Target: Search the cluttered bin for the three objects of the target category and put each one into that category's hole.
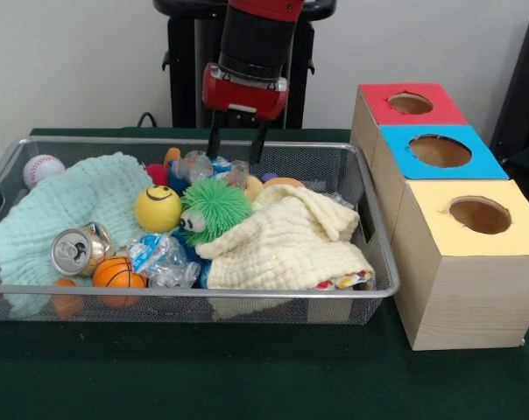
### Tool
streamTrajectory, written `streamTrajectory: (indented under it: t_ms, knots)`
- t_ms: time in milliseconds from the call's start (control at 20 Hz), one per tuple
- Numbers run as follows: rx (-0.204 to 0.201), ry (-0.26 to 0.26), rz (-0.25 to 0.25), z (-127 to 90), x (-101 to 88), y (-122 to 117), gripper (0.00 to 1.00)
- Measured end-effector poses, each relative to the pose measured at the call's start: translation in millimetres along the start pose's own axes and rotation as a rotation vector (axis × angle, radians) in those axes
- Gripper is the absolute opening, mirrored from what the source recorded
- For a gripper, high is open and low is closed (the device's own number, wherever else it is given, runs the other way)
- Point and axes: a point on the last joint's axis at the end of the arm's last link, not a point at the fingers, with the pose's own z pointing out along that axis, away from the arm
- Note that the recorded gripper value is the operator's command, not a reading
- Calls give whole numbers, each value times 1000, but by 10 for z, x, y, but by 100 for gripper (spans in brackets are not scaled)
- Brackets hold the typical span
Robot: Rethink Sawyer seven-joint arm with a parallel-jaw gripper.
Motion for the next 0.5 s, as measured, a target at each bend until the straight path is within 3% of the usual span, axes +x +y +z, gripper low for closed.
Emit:
streamTrajectory:
  t_ms: [500]
  knots:
    - [17,26,-15,262,227,25,100]
